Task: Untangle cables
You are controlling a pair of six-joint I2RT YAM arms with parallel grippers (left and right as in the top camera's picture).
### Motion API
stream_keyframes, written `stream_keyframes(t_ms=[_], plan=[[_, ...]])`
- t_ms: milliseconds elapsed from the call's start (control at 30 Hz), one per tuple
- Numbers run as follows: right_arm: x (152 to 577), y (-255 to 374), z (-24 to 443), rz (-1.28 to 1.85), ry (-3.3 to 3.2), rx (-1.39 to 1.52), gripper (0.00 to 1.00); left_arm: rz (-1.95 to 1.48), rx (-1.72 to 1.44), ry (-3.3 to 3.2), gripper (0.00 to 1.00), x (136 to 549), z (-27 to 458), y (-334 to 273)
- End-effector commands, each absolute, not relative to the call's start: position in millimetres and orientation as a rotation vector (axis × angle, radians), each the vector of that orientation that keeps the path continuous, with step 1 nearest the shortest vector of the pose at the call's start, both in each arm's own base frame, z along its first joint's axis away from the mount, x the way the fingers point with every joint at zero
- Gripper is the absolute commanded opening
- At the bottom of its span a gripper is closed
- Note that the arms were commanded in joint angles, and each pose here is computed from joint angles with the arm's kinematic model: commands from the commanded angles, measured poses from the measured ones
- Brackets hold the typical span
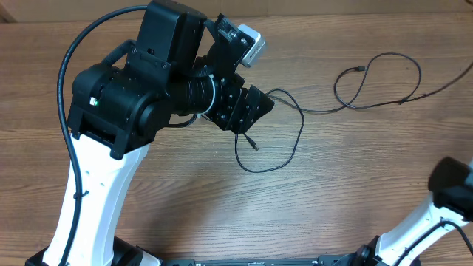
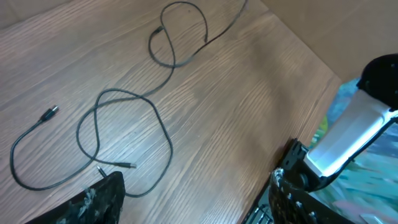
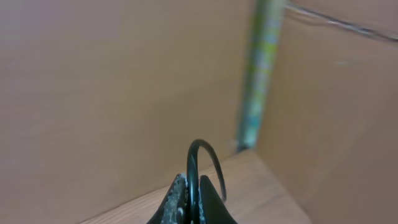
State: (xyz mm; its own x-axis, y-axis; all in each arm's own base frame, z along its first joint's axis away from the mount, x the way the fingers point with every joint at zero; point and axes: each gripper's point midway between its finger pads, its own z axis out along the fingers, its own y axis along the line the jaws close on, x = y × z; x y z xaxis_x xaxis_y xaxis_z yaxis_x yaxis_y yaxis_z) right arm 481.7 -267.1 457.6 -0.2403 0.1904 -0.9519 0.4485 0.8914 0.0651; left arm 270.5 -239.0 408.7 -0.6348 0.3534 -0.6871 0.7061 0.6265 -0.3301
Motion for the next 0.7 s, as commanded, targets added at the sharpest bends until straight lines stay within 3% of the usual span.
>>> stream_keyframes(t_ms=[0, 267, 433, 567, 600, 667], plan=[[452, -316, 462, -0.301, 1.788, 0.516, 0.04, -0.785, 0.838, 2.284, 0.74, 278, 402, -244], [366, -434, 418, -0.426, 1.804, 0.784, 0.04, -0.814, 0.774, 2.399, 0.73, 305, 369, -260], [327, -469, 397, -0.477, 1.813, 0.904, 0.04, -0.85, 0.786, 2.392, 0.73, 319, 360, -273], [328, -466, 399, -0.403, 1.81, 0.859, 0.04, -0.856, 0.787, 2.367, 0.73, 322, 364, -275], [332, -462, 400, -0.372, 1.811, 0.834, 0.11, -0.857, 0.787, 2.366, 0.73, 322, 364, -276], [341, -455, 400, -0.33, 1.811, 0.821, 1.0, -0.874, 0.794, 2.37, 0.73, 319, 364, -277]])
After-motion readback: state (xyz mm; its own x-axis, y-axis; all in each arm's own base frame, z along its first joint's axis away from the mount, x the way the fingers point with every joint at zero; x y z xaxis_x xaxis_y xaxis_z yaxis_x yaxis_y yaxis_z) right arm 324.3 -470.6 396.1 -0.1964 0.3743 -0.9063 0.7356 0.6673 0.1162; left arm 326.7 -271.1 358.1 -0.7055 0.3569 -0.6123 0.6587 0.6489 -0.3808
